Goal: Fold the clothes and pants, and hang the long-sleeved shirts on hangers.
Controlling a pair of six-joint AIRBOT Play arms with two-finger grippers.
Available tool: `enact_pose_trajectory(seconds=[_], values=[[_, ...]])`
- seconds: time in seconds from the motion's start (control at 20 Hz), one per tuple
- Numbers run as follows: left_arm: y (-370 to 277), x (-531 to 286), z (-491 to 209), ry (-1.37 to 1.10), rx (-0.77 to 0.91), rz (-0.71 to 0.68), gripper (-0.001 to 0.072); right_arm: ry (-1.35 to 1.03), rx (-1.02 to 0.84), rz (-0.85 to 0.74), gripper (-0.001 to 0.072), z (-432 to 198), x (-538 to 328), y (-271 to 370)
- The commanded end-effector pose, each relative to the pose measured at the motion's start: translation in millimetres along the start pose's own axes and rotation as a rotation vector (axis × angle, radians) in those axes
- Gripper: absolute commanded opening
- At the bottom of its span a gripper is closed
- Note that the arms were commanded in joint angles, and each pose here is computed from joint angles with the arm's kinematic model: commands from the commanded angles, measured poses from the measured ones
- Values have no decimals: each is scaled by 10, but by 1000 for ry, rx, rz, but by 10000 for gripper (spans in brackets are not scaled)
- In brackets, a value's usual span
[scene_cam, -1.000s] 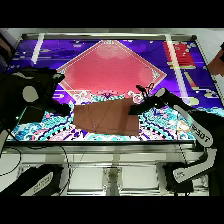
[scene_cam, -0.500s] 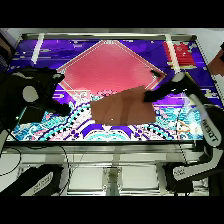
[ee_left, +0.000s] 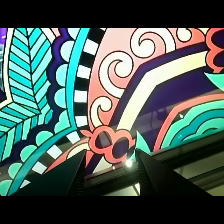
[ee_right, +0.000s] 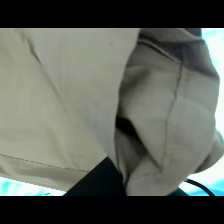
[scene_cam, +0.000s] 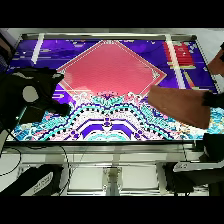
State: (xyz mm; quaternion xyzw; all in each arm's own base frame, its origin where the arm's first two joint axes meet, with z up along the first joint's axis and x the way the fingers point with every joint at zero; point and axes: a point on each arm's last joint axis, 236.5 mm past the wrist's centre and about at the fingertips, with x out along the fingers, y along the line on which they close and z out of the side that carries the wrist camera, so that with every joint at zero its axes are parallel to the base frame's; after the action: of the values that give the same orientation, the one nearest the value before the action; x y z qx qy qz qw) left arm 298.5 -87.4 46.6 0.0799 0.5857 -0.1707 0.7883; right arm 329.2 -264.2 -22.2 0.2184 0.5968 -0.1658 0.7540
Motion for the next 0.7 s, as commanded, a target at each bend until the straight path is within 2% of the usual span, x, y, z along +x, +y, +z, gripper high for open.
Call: enact_pose_trajectory(seconds=[0.0, 0.05, 0.1, 0.15, 0.2, 0.25, 0.45, 0.55, 0.6, 0.65], values=[[6, -3, 12, -6, -1, 2, 384, -51, 182, -67, 28, -90, -157, -812], [10, -3, 28, -13, -1, 3, 384, -52, 203, -71, 113, -121, -173, -895], [14, -2, 49, -21, -1, 5, 384, -49, 216, -72, 273, -150, -184, -944], [17, -3, 68, -29, -1, 6, 384, -42, 222, -70, 387, -175, -187, -958], [18, -3, 72, -31, -1, 7, 384, -34, 221, -69, 459, -196, -192, -952], [18, -3, 71, -30, -1, 6, 384, -29, 221, -66, 484, -213, -209, -937], [18, -3, 69, -30, -1, 7, 384, -149, 210, -69, 487, -63, -620, -818], [19, 6, 68, -27, -1, 6, 384, -288, 219, 44, 485, 143, -994, -460], [20, 9, 69, -27, -1, 6, 384, -351, 201, 123, 472, 226, -1200, -207], [20, 15, 67, -24, -2, 6, 384, -403, 146, 191, 407, 263, -1425, 88]])
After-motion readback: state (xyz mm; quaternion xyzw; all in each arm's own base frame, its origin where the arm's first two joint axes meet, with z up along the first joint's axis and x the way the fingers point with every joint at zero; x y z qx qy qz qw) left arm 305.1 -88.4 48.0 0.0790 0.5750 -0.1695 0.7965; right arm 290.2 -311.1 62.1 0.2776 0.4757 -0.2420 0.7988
